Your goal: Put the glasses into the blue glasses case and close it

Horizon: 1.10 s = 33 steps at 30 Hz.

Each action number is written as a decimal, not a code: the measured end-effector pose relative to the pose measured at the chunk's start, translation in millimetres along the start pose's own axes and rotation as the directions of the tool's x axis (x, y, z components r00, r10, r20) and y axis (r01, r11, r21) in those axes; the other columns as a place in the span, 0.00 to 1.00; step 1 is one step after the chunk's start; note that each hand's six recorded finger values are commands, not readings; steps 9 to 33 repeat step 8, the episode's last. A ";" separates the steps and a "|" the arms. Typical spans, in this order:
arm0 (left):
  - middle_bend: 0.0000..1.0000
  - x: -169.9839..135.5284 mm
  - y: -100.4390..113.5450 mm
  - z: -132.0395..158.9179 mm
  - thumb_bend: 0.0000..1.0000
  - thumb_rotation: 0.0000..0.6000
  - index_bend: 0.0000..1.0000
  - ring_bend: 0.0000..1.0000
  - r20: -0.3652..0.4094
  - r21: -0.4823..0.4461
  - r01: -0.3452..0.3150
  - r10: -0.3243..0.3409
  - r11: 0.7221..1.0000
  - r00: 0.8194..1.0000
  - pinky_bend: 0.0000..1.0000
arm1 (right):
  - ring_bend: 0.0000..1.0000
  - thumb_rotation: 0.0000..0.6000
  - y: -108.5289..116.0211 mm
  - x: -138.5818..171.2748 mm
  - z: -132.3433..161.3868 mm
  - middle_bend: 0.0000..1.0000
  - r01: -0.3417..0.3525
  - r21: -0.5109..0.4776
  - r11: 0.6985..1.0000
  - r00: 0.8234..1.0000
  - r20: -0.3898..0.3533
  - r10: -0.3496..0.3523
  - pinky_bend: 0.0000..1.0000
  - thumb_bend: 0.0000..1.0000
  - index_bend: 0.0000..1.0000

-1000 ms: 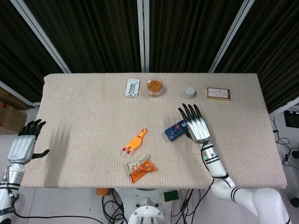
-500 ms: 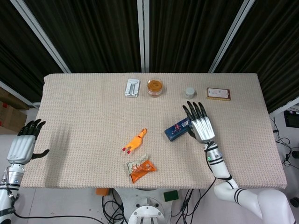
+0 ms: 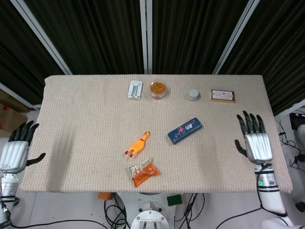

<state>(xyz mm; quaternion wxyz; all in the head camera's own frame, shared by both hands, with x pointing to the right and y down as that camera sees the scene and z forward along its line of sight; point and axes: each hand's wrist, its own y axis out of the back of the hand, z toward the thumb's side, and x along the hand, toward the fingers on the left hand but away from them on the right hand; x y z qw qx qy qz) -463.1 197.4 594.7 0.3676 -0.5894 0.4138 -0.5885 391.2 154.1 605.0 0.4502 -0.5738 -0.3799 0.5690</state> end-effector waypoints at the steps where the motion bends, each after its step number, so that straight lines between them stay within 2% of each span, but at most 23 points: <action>1: 0.04 -2.4 1.8 -0.4 0.14 0.86 0.08 0.00 -0.001 0.002 -0.011 0.011 1.000 1.000 0.14 | 0.00 1.00 8.7 10.9 -16.3 0.00 -0.016 0.023 1.000 0.999 0.040 0.015 0.00 0.35 0.00; 4: 0.04 -11.6 6.1 -1.7 0.14 0.81 0.08 0.00 -0.002 0.012 -0.040 0.040 0.999 0.999 0.14 | 0.00 1.00 21.8 36.0 -48.7 0.00 -0.063 0.048 0.997 0.989 0.137 0.056 0.00 0.35 0.00; 6: 0.04 -18.0 7.6 -2.1 0.14 0.81 0.08 0.00 0.000 0.022 -0.045 0.045 0.999 0.999 0.14 | 0.00 1.00 22.4 45.6 -57.7 0.00 -0.087 0.047 0.995 0.982 0.170 0.078 0.00 0.35 0.00; 8: 0.04 -21.7 8.7 -2.0 0.14 0.80 0.08 0.00 0.003 0.032 -0.040 0.040 0.999 0.999 0.14 | 0.00 1.00 19.8 48.2 -58.1 0.00 -0.103 0.048 0.994 0.981 0.172 0.093 0.00 0.35 0.00; 33: 0.04 -21.7 8.7 -2.0 0.14 0.80 0.08 0.00 0.003 0.032 -0.040 0.040 0.999 0.999 0.14 | 0.00 1.00 19.8 48.2 -58.1 0.00 -0.103 0.048 0.994 0.981 0.172 0.093 0.00 0.35 0.00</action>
